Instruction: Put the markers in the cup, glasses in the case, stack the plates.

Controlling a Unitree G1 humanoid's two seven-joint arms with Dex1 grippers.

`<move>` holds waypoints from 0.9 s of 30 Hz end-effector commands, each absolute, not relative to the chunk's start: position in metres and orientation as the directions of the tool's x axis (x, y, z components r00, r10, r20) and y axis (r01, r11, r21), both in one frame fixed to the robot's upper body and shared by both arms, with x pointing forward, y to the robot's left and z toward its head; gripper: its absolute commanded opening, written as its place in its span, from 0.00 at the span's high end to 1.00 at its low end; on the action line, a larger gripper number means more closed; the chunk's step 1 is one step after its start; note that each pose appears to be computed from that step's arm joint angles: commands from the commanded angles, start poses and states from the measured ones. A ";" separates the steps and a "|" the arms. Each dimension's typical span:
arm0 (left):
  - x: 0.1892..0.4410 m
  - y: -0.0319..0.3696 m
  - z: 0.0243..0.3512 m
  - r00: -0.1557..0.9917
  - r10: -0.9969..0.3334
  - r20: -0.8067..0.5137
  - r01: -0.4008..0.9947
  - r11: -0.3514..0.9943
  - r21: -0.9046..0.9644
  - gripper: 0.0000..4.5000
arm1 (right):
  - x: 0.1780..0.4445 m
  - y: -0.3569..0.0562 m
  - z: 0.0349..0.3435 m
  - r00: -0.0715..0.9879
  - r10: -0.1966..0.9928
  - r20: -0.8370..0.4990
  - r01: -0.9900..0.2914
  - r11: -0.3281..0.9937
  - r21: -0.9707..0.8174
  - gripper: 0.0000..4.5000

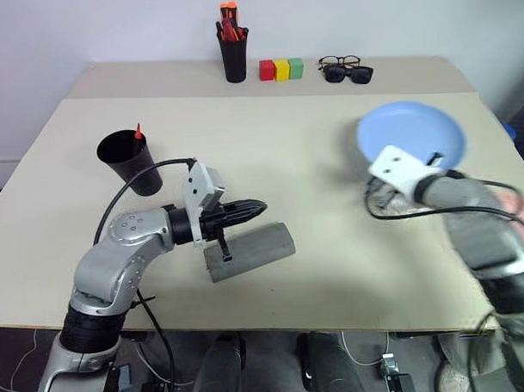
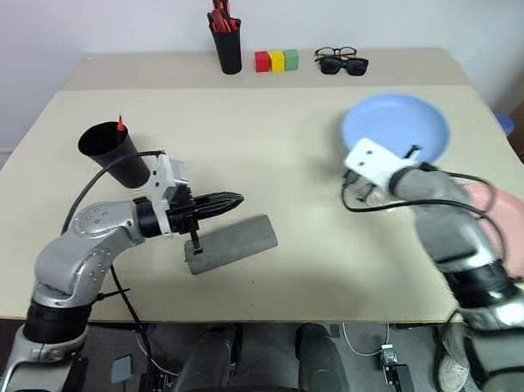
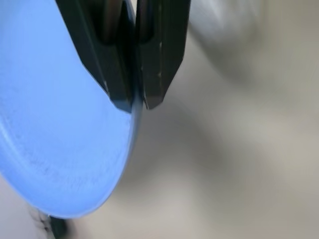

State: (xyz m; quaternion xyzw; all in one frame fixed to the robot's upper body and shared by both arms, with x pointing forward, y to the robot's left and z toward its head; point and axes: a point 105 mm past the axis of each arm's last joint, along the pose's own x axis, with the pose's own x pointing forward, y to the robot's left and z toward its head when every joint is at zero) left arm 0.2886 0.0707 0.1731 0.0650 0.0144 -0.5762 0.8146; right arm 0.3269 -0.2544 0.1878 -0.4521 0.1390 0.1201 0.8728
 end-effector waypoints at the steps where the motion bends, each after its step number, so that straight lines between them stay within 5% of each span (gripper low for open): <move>1: 0.292 0.057 0.178 0.274 -0.959 -0.068 0.958 0.265 0.113 1.00 | 0.290 -0.279 0.204 0.931 -0.011 -0.364 -0.290 0.583 -0.759 0.99; 5: 0.302 0.048 0.173 0.249 -0.966 -0.068 0.964 0.240 0.116 1.00 | 0.262 -0.299 0.186 0.891 -0.080 -0.448 -0.303 0.629 -0.716 0.93; 11: 0.306 0.045 0.173 0.241 -0.968 -0.062 0.964 0.232 0.129 1.00 | 0.262 -0.282 0.166 0.881 -0.006 -0.472 -0.375 0.599 -0.708 0.36; 15: 0.305 0.049 0.172 0.253 -0.965 -0.063 0.961 0.244 0.134 1.00 | 0.279 -0.255 0.149 0.883 0.100 -0.458 -0.421 0.598 -0.682 0.36; 24: 0.300 0.056 0.171 0.297 -0.953 -0.056 0.949 0.288 0.129 1.00 | 0.327 -0.261 0.124 0.915 0.059 -0.399 -0.351 0.604 -0.715 0.36; 27: 0.299 0.057 0.169 0.309 -0.949 -0.058 0.946 0.300 0.125 1.00 | 0.332 -0.264 0.124 0.918 0.060 -0.392 -0.345 0.611 -0.713 0.67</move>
